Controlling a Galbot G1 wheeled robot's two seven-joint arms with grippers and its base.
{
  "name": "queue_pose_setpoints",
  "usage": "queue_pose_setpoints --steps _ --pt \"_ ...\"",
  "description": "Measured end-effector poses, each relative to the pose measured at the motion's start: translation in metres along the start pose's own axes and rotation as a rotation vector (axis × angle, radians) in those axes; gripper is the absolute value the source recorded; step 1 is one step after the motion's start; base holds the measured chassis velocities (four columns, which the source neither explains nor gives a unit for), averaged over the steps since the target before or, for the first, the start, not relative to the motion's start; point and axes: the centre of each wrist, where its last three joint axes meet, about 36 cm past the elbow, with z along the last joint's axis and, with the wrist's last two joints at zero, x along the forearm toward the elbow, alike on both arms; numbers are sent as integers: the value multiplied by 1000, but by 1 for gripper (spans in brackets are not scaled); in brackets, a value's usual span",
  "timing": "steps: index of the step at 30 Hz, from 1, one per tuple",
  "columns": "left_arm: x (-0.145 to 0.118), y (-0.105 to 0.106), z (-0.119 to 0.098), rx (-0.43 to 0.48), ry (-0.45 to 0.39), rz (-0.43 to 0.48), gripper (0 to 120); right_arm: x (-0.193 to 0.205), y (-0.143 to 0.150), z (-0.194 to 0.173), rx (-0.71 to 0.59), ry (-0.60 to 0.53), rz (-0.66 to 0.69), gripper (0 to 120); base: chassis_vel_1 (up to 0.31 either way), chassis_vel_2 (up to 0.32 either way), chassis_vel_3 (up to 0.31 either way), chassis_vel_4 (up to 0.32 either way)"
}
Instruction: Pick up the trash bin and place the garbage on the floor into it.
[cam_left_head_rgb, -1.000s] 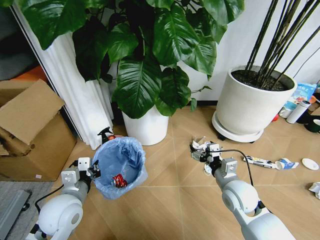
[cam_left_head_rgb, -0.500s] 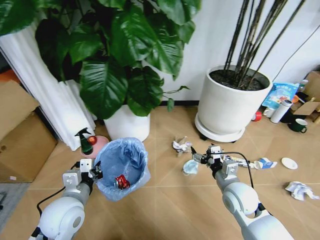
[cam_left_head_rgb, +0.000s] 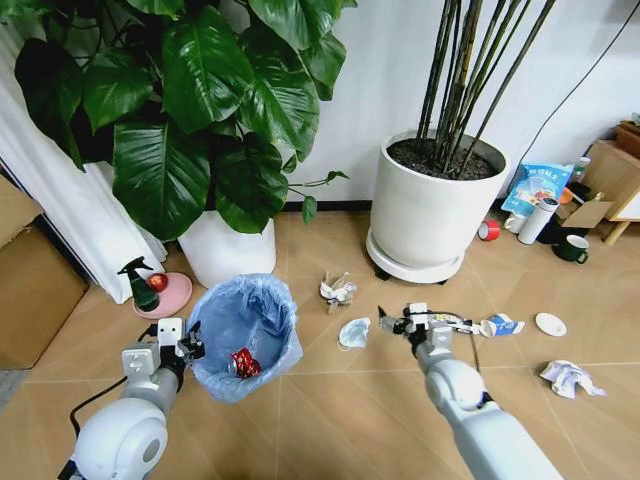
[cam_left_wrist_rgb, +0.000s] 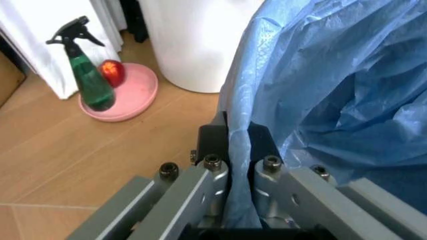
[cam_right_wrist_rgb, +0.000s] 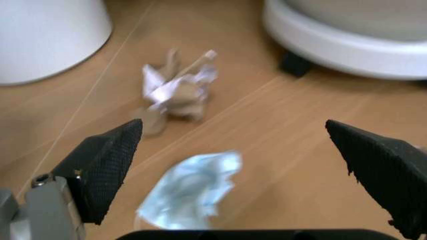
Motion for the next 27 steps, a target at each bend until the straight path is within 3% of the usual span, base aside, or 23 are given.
queue_pose_setpoints --steps 9,21,27 --pt "0 1 -1 0 -9 -1 0 -52 17 37 -65 167 5 100 9 12 -2 -4" --pt "-1 4 -3 -5 -14 2 0 -94 28 38 -82 195 9 98 0 0 0 0" --pt "-1 5 -5 -6 -16 5 0 -101 27 40 -86 213 22 77 0 0 0 0"
